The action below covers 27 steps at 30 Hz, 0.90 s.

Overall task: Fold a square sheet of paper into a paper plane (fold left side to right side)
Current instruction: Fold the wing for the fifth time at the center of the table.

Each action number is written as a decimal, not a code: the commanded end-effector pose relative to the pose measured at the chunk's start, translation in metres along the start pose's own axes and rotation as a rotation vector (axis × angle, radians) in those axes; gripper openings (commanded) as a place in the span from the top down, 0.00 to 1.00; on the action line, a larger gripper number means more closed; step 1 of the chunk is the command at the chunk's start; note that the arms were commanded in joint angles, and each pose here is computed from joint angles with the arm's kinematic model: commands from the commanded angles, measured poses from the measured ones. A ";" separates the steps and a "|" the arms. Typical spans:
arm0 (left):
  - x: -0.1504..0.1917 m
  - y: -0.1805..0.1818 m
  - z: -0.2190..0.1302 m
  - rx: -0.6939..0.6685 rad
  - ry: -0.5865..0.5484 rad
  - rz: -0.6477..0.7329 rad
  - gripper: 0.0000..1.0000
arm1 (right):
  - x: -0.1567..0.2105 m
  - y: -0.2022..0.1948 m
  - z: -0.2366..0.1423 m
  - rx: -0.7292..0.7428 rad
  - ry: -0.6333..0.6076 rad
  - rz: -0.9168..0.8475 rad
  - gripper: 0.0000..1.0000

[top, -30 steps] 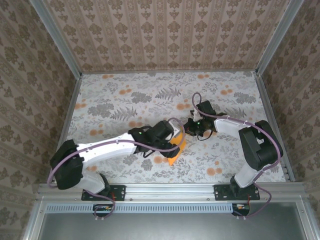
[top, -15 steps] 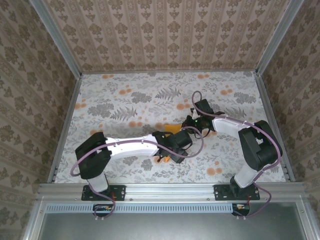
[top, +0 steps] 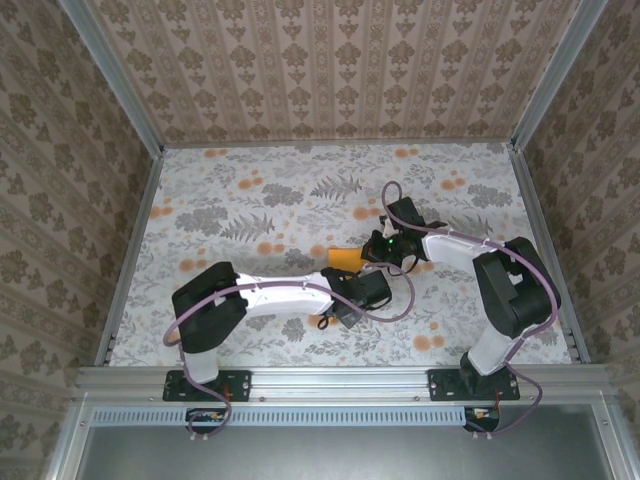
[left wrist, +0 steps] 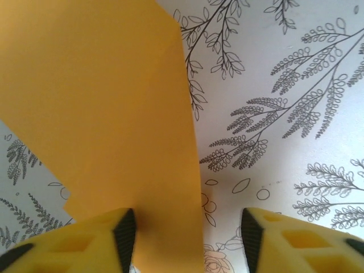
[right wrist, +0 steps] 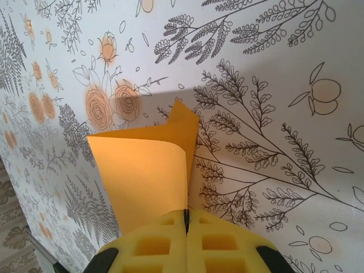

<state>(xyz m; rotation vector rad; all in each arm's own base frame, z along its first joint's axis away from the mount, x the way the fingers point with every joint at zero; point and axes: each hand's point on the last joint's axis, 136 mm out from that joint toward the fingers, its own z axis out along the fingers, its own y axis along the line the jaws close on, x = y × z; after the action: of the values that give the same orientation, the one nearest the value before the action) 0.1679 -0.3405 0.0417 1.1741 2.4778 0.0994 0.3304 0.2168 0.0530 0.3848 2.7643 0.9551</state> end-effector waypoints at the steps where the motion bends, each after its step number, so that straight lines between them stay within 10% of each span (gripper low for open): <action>1: -0.001 0.000 -0.002 -0.026 0.004 0.007 0.55 | -0.001 -0.001 0.003 0.021 0.007 0.019 1.00; 21: 0.002 0.001 0.004 0.019 0.001 -0.037 0.93 | -0.004 0.007 0.002 0.009 0.014 -0.034 0.99; 27: -0.004 0.004 0.000 0.108 -0.032 -0.106 0.96 | -0.025 0.018 -0.026 0.022 -0.103 -0.128 0.63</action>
<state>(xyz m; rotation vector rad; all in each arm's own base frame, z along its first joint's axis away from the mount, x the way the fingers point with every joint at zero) 0.1720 -0.3386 0.0318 1.1267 2.5227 0.0277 0.3371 0.2160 0.0561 0.3200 2.7600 0.9147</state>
